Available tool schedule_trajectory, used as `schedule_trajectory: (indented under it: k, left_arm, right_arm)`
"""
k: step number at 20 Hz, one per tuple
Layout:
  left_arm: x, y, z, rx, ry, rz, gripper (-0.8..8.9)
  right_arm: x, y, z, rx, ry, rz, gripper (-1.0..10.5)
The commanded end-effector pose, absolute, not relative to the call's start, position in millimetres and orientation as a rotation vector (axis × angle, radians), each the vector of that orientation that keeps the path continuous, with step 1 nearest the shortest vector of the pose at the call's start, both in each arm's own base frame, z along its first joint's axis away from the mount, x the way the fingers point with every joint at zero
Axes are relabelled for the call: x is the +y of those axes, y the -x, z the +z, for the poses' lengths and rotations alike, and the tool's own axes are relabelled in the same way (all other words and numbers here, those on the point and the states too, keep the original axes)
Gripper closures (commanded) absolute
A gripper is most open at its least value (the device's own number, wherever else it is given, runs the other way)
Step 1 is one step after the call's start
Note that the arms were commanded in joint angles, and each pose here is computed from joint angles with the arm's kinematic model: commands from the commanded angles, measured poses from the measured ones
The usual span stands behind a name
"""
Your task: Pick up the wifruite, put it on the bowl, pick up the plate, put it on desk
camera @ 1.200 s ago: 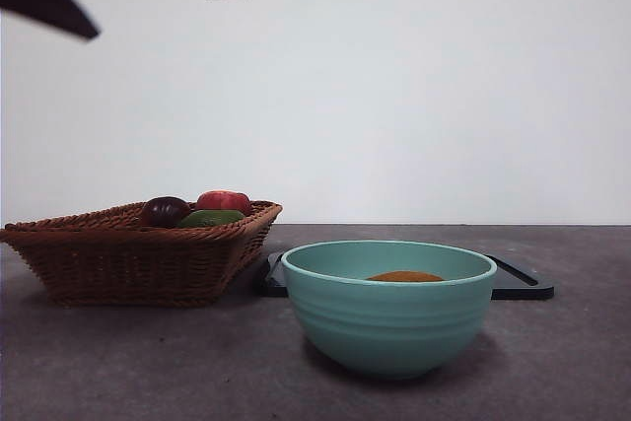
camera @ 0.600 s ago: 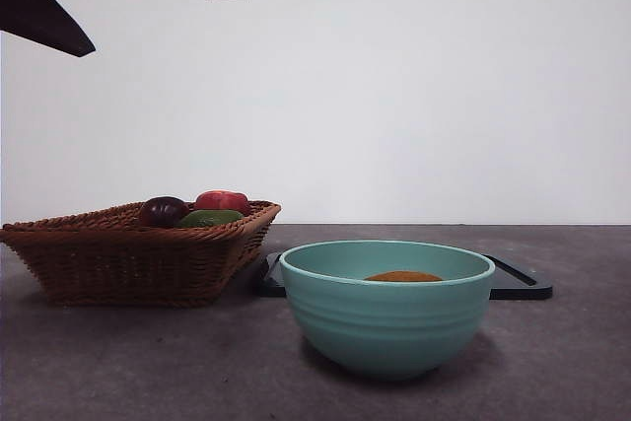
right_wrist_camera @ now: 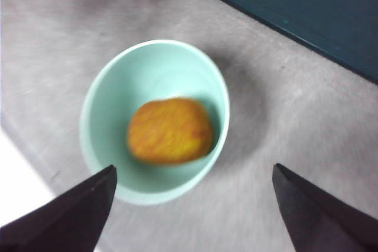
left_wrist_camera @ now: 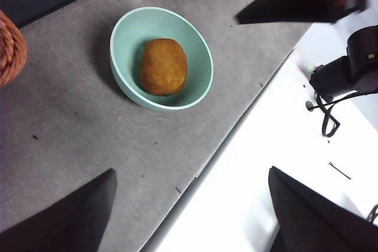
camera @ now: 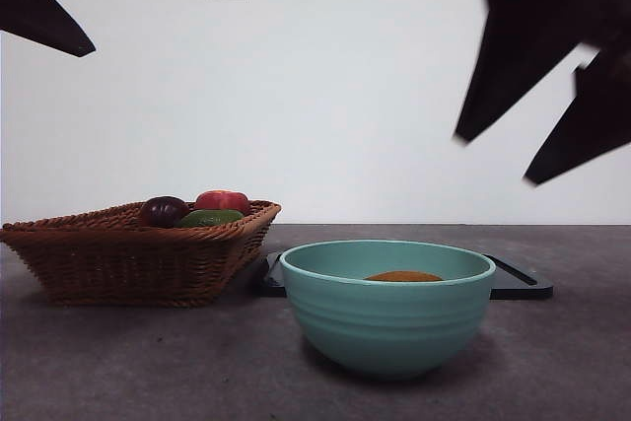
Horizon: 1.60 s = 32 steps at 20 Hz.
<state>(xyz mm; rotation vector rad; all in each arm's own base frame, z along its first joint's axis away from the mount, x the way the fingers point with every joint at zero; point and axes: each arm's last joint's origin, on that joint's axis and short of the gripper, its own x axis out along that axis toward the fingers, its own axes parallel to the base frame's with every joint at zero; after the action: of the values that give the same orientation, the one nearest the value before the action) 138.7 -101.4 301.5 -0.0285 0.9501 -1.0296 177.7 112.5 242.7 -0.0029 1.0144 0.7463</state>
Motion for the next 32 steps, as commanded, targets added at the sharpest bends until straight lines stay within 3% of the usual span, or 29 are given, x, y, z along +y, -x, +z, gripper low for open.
schedule_trajectory:
  k: [1,10,19,21,25,32]
  left_arm:
    - [-103.4,-139.6,305.3,0.929,0.023,-1.047,4.07]
    - [-103.8,-140.4,306.1,0.915,0.023,-1.049,4.07]
    - [-104.1,-140.9,306.6,0.907,0.023,-1.05,4.07]
    - [-104.1,-140.9,306.6,0.907,0.023,-1.05,4.07]
    - [-104.1,-140.9,306.6,0.907,0.023,-1.05,4.07]
    - [-104.1,-140.9,306.6,0.907,0.023,-1.05,4.07]
  right_arm:
    - [125.3,-186.5,230.5,1.03,0.004,0.725,5.6]
    - [153.5,-211.3,190.1,1.065,0.074,0.655,6.6]
    - [158.2,-217.8,181.4,1.061,0.072,0.657,9.4]
    - [158.2,-217.7,181.6,1.062,0.067,0.661,9.4]
    - [160.9,-221.3,194.1,1.022,0.053,0.671,9.4]
    - [160.5,-246.3,247.8,0.9,0.012,0.615,9.4]
